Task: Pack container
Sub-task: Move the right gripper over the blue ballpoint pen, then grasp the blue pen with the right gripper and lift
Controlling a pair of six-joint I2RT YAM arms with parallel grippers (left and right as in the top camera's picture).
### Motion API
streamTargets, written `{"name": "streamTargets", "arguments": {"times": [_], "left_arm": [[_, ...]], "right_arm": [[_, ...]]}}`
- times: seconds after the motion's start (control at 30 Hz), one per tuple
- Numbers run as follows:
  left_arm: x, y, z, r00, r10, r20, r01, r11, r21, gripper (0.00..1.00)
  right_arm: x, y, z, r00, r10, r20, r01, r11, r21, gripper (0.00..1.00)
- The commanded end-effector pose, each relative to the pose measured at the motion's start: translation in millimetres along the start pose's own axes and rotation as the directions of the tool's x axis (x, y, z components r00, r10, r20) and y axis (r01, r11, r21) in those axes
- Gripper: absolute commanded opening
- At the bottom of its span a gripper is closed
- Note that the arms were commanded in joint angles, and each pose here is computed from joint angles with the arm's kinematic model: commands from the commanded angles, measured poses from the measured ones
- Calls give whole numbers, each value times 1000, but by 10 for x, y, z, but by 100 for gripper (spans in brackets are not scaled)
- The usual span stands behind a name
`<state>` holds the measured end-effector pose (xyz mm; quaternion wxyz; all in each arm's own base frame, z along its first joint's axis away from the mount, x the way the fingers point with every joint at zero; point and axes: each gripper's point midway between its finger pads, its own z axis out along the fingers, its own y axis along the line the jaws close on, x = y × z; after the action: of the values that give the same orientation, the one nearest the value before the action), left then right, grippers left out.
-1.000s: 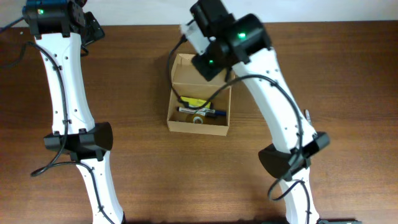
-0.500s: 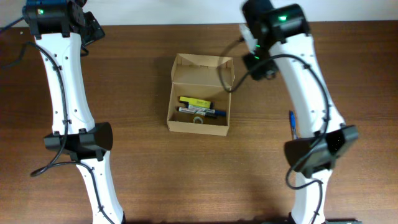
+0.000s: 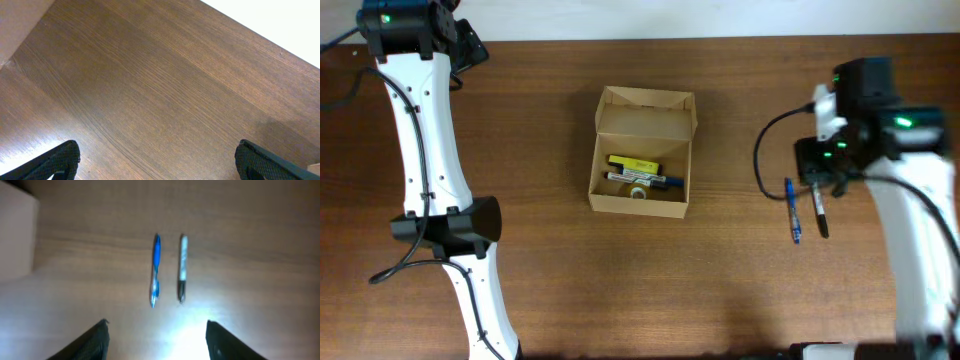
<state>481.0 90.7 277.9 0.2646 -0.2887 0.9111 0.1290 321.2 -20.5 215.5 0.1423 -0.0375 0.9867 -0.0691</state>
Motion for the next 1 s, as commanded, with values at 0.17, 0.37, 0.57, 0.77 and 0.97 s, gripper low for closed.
{"name": "streamTargets", "arguments": {"times": [0.17,0.37,0.57,0.77,0.97], "left_arm": [[-50,73,-141,1000,-4,29,4,1000,2,100],[-50,74,-141,1000,-4,29,4,1000,1,100],[-50,74,-141,1000,-4,29,4,1000,1,100],[-50,74,-141,1000,-4,29,4,1000,1,100],[-50,74,-141,1000,-4,29,4,1000,1,100]], "right_arm": [[532,138,1203,954,37,-298,-62,995,-75,54],[458,137,1447,950,95,-298,-140,981,-135,54],[451,68,1630,942,125,-311,-174,975,-138,54],[480,98,1822,932,123,-342,-183,972,-148,53],[511,121,2008,923,120,-367,-185,971,-148,48]]}}
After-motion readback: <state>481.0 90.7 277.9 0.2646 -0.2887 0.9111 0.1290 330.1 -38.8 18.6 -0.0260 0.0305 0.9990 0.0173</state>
